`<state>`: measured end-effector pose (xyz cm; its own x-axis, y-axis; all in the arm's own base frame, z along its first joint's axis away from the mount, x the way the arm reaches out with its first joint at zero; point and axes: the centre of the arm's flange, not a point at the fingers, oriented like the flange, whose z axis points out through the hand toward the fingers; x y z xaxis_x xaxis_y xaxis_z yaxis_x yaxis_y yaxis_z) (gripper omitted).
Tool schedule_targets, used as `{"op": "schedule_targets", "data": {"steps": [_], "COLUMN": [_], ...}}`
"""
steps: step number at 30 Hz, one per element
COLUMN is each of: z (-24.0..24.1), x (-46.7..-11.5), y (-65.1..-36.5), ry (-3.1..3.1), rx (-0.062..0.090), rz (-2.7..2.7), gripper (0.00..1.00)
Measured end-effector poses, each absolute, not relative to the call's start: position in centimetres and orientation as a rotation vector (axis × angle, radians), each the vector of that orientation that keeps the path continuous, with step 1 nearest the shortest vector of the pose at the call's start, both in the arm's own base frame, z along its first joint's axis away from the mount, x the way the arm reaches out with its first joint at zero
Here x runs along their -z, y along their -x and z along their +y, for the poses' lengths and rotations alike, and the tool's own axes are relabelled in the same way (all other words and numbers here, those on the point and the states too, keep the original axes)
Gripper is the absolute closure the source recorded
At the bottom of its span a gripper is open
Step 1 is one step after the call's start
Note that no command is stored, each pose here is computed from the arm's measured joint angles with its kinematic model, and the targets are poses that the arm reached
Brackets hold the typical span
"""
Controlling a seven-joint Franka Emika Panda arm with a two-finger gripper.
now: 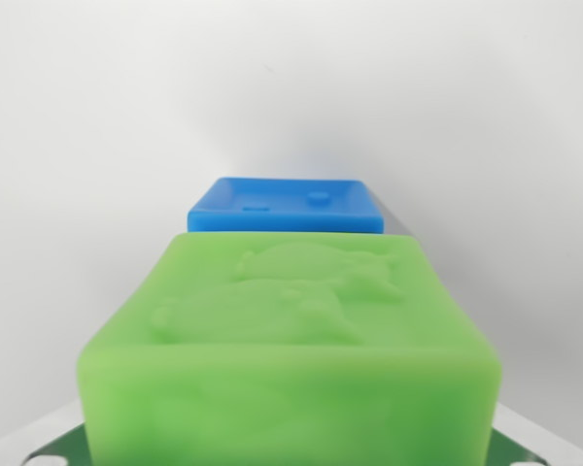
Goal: Stack cube
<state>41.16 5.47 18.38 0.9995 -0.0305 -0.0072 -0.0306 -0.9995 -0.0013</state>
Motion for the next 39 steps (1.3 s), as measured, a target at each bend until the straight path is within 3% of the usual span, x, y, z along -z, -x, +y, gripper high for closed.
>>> {"op": "schedule_targets", "data": {"steps": [16,17,39], "z": [5.5,5.5,5.5], "x": [-16.9,-16.9,-16.9], "y": [-41.2,-41.2,-41.2], "ry": [3.139,3.139,3.140], "rx": [-0.010,-0.010,-0.008], "rz": [0.051,0.051,0.051], "gripper": [1.00,0.00,0.00]}}
